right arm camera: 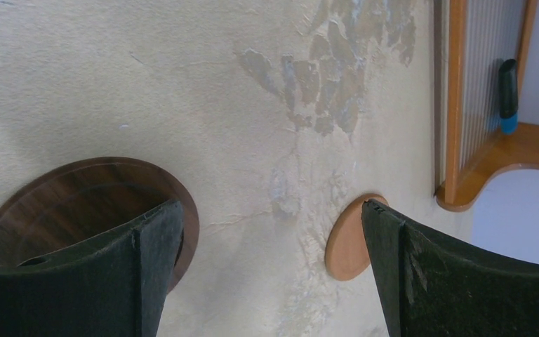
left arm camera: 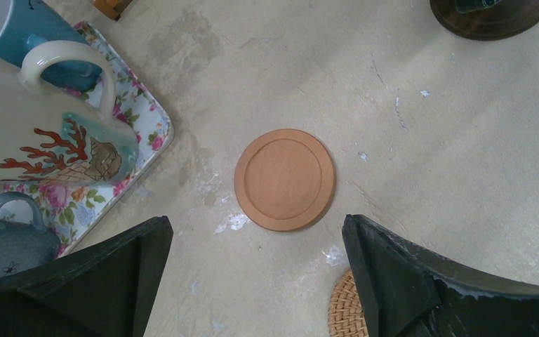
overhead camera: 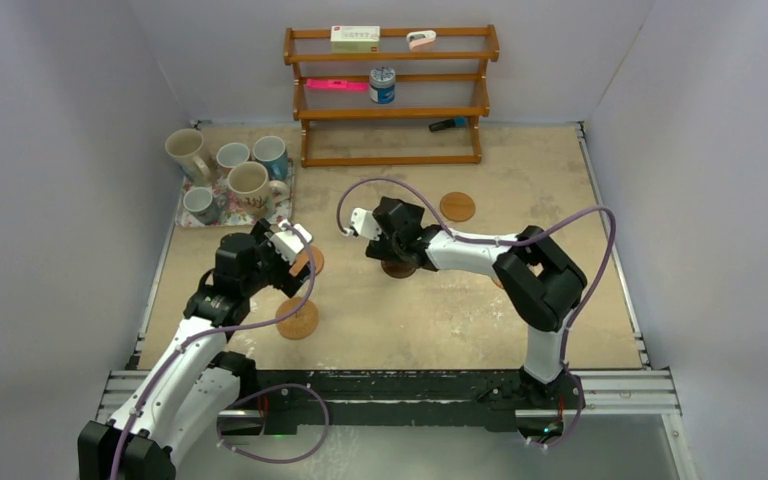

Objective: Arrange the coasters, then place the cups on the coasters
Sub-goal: Move the coaster to the center of the board.

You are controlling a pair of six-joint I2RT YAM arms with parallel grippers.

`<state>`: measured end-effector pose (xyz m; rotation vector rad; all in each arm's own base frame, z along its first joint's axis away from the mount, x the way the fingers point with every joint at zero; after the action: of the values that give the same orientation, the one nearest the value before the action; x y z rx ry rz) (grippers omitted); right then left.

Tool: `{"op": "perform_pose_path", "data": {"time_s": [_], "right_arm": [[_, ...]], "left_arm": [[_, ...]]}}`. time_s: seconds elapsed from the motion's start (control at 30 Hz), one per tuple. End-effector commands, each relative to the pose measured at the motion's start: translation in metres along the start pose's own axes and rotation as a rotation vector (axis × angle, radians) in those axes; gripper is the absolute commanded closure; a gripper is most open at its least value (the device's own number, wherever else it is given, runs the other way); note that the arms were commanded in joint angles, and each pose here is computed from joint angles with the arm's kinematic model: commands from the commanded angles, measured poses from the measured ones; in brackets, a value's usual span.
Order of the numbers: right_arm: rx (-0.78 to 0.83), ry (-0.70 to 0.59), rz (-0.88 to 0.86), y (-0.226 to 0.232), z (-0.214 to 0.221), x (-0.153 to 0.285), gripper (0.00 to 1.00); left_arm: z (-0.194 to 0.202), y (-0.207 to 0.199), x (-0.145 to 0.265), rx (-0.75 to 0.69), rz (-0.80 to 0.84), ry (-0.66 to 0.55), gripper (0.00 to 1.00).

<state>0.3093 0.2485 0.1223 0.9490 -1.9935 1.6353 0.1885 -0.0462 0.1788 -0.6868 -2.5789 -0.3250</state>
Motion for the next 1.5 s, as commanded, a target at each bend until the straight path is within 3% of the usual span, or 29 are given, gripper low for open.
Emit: {"op": "perform_pose_path", "data": {"time_s": [0.0,0.2,0.6,0.97,1.47], "right_arm": [[-0.028,0.048,0.05,-0.017,-0.002,0.006,0.01],[-0.096,-0.013,0.053,-0.043,-0.012,0.039,0.01],[-0.241,-0.33,0.07,-0.077,-0.012,0.145,0.01],[-0.297,-0.371,0.135,-0.074,-0.006,0.144,0.01],[-0.394,-0.429,0.288,-0.093,0.006,0.166,0.01]], "left_arm": [[-0.004,0.003,-0.002,-0.001,-0.015,-0.035,0.0],[-0.018,0.012,-0.008,-0.027,-0.063,-0.023,0.0],[-0.026,0.046,-0.064,-0.112,-0.252,0.115,0.0],[-0.021,0.022,-0.107,-0.223,-0.293,0.192,0.0],[-0.004,0.015,-0.133,-0.267,-0.293,0.297,0.0]]}}
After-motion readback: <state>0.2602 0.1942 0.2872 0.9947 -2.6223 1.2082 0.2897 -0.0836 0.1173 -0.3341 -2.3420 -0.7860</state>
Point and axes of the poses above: each gripper's point midway between its finger pads, its own x axis back along the fingers, its own y axis along the line the jaws close on, z = x × y, the point moved 10 cm from there along x, back along the fingers, and after that the axes turned 13 degrees about x, right-handed, at the moved point
